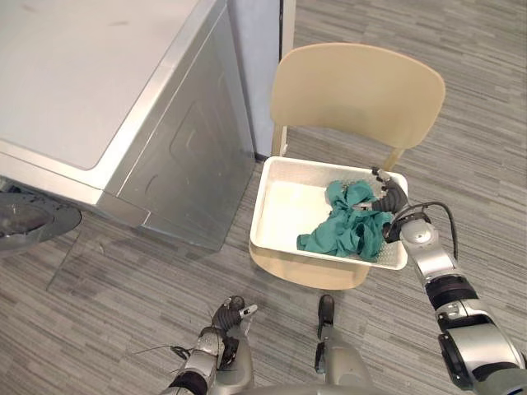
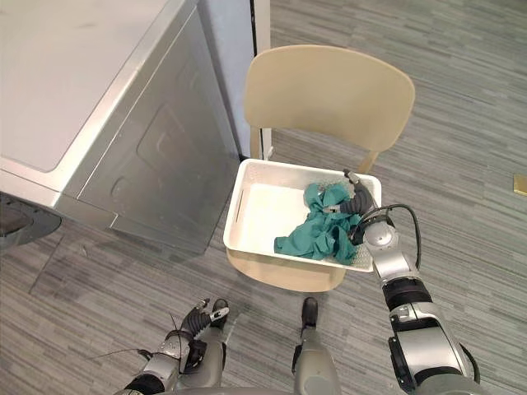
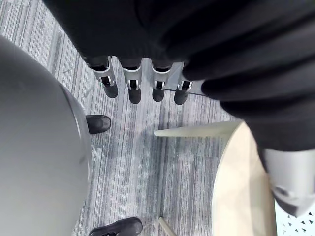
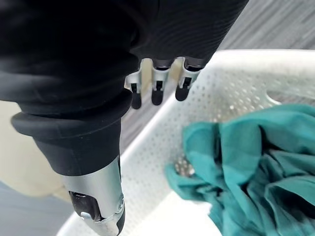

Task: Pick up the laundry basket with both hands and put the clothes into the washing machine.

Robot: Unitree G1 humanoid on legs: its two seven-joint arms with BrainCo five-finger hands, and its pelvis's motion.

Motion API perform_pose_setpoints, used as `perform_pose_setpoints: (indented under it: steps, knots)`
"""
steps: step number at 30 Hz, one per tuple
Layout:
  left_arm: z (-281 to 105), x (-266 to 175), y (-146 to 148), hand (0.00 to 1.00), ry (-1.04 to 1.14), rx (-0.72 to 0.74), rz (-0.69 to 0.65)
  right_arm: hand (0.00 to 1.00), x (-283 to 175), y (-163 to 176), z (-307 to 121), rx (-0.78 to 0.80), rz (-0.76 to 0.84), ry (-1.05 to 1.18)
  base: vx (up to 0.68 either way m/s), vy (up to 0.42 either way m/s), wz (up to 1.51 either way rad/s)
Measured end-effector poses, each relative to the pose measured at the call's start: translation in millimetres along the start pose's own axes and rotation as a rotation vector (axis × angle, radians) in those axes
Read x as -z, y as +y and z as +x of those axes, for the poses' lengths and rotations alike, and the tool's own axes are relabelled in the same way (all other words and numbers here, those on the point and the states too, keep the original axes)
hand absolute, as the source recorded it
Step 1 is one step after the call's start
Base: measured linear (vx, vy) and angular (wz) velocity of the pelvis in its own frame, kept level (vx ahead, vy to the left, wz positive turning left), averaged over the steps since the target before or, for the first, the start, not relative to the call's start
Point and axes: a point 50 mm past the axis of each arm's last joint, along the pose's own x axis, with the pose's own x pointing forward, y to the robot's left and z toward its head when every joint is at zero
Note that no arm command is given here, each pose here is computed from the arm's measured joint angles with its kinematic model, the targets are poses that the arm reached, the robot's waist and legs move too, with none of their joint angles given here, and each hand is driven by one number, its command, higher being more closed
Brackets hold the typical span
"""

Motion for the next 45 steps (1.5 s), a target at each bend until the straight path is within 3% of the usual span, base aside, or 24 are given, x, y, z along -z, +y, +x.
perform_pose_setpoints:
  steps: [8, 25, 30, 39, 40, 45]
  knots:
    - [2.8, -12.8, 7.1, 0.00, -0.053, -0.005, 0.012, 0.00, 19.7, -23.5, 9.4, -0.039, -0.133, 0.149, -0.07, 0.021, 0.06]
    - [7.6, -49.3, 18.1, 0.00, -0.179, -0.067, -0.016, 0.00, -23.7, -85.7, 31.4, 0.158, -0.172, 0.122, -0.04, -0.001, 0.00]
    - [6.7, -81.1, 10.4, 0.00, -0.292, -0.067, -0.015, 0.00, -20.4, -85.6, 32.0, 0.163, -0.264, 0.151, -0.01, -0.013, 0.11]
    - [-2.0, -119.5, -4.8, 0.00, -0.438, -0.056, -0.078, 0.00, -8.7, -123.7, 18.1, 0.267, -0.565, 0.251, -0.05, 0.006, 0.40]
    - [-2.4, -120.6, -5.9, 0.00, -0.441, -0.055, -0.085, 1.00, -6.8, -127.0, 16.3, 0.271, -0.599, 0.265, -0.08, 0.019, 0.34]
    - [-2.0, -119.9, -2.8, 0.00, -0.428, -0.077, -0.124, 1.00, 1.3, -138.1, 9.2, 0.263, -0.782, 0.336, -0.04, 0.025, 0.16]
